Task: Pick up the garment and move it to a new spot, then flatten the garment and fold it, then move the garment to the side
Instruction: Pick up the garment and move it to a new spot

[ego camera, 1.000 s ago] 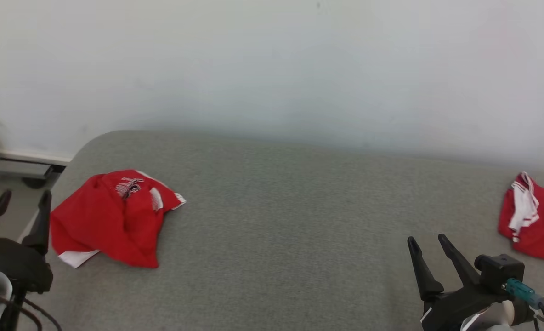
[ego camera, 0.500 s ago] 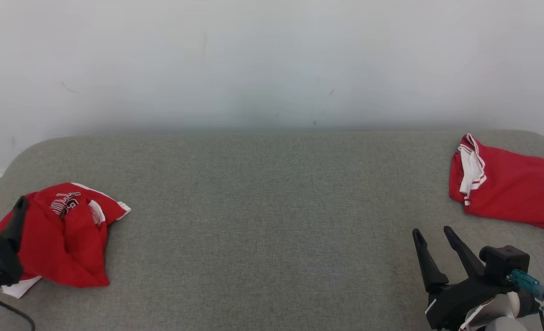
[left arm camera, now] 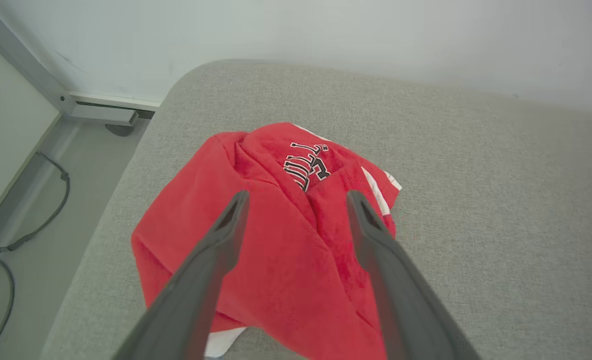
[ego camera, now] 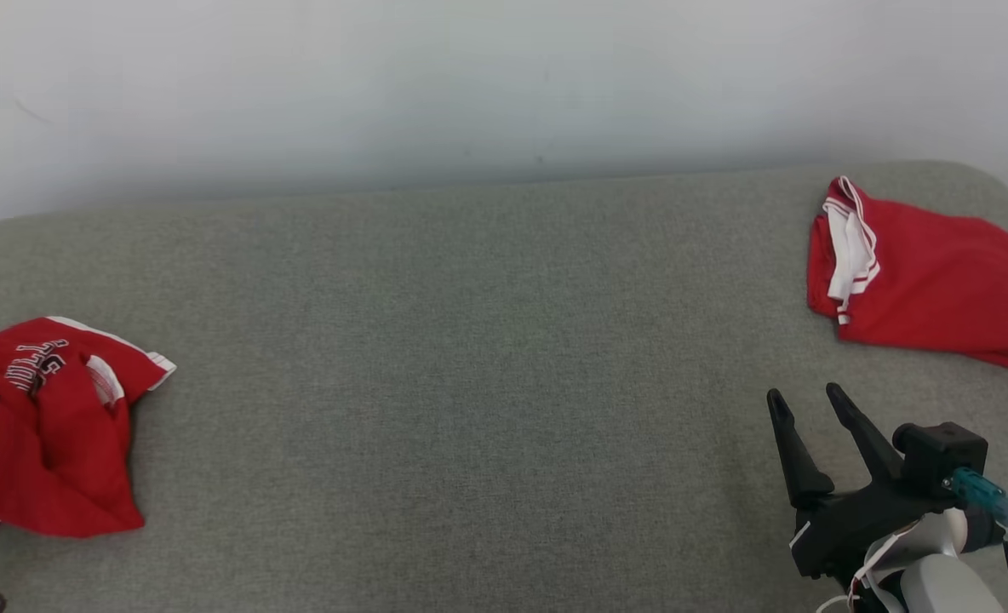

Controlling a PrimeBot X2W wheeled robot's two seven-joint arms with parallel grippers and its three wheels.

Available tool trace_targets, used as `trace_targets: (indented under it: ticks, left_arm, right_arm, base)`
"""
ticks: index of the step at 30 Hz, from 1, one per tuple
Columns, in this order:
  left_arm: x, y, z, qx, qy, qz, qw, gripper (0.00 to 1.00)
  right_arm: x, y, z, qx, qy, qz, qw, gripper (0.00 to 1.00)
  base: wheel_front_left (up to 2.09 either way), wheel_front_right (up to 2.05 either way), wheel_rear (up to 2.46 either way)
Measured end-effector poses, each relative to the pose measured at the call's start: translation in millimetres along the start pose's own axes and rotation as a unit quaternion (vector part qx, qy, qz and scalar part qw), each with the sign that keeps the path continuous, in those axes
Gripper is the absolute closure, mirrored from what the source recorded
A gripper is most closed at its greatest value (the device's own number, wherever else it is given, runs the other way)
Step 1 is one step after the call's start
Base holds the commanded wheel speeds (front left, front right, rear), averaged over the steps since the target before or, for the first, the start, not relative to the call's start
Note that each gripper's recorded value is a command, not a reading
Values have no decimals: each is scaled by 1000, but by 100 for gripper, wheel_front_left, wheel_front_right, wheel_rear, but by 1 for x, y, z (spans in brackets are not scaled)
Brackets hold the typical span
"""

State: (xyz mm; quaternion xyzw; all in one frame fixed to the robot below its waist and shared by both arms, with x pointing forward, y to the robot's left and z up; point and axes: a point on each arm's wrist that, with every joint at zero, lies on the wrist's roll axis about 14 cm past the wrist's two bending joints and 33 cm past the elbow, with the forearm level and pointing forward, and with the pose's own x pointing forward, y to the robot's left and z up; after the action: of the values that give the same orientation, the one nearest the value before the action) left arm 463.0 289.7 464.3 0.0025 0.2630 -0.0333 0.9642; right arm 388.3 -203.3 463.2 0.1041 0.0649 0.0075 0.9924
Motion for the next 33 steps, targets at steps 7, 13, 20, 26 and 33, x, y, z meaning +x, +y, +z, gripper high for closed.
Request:
trace_targets:
  ticks: [7,13,20,26,33]
  left_arm:
    - [23,-2,-31,-11,73,2,997,0]
    - [31,-3,-71,-22,161,6,987,0]
    - [36,-7,-98,-41,207,10,977,0]
    - [39,-6,-85,-13,175,7,985,100]
    - [40,-21,-31,-14,78,-21,997,100]
  right_arm:
    - [4,-14,-6,-8,12,-17,1000,0]
    - [5,-23,-8,-15,18,-29,999,0]
    - [9,-26,-11,-19,24,-32,999,0]
    - [12,-26,-9,-23,23,-32,999,0]
    - [11,-13,-7,-17,18,-18,1000,0]
  base:
    - [0,0,0]
    - [0,0,0]
    - [0,0,0]
    - [0,0,0]
    - [0,0,0]
